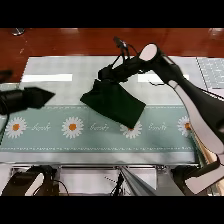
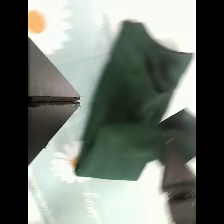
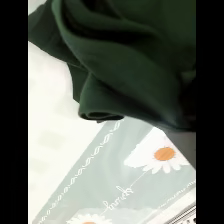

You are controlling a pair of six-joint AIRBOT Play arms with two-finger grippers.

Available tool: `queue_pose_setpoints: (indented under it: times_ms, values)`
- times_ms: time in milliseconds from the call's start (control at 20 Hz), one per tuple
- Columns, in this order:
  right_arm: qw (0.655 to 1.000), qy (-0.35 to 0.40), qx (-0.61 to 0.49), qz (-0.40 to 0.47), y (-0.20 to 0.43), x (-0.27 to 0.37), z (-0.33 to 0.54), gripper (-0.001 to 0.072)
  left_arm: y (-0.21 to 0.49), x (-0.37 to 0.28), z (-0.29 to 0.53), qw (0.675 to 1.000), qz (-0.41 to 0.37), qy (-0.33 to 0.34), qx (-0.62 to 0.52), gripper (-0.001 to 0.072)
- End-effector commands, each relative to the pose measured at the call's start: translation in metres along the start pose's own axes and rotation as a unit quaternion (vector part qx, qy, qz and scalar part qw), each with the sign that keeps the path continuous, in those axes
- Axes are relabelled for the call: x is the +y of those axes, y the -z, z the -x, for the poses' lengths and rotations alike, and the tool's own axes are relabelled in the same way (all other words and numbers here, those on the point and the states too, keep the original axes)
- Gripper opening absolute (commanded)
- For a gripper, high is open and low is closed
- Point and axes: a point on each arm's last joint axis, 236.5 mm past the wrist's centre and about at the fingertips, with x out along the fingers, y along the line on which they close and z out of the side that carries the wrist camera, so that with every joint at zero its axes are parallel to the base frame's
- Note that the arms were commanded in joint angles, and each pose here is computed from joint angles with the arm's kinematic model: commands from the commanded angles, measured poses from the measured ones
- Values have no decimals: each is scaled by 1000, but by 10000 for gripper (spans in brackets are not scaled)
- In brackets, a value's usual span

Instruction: Fold the shirts.

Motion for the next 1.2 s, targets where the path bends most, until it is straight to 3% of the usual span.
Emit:
queue_pose_setpoints:
  times_ms: [0, 50, 100, 150, 200, 500, 600, 650, 750, 850, 950, 1150]
  values:
    - [998, -37, 14, -51, -8, -5, -43, 24, 53, 22, -20, 998, 53, -11, 19, 24]
    - [997, -51, 18, -63, -7, -3, -47, 76, 61, 29, -28, 998, 63, -16, 27, 24]
    - [994, -69, 26, -77, -4, 3, -49, 246, 67, 37, -37, 997, 74, -21, 31, 24]
    - [992, -89, 38, -76, 1, 11, -49, 584, 72, 44, -44, 996, 82, -26, 33, 24]
    - [991, -108, 53, -57, 8, 20, -44, 624, 77, 50, -51, 994, 97, -31, 37, 24]
    - [992, -101, 79, 3, 12, 20, 103, 623, 83, 59, -64, 990, 131, -36, 49, 25]
    - [998, 38, 32, 41, 12, -10, 175, 623, 83, 59, -64, 990, 131, -36, 49, 24]
    - [989, 142, 3, 46, 18, -38, 216, 624, 83, 59, -64, 990, 131, -36, 49, 24]
    - [945, 320, -73, 2, 42, -93, 293, 623, 83, 59, -64, 990, 130, -36, 48, 24]
    - [902, 396, -159, -60, 83, -130, 329, 622, 81, 59, -64, 990, 130, -36, 45, 24]
    - [895, 364, -222, -130, 129, -153, 301, 622, 81, 59, -64, 990, 130, -36, 46, 24]
    - [898, 160, -253, -322, 190, -169, 180, 621, 81, 59, -64, 990, 131, -36, 45, 24]
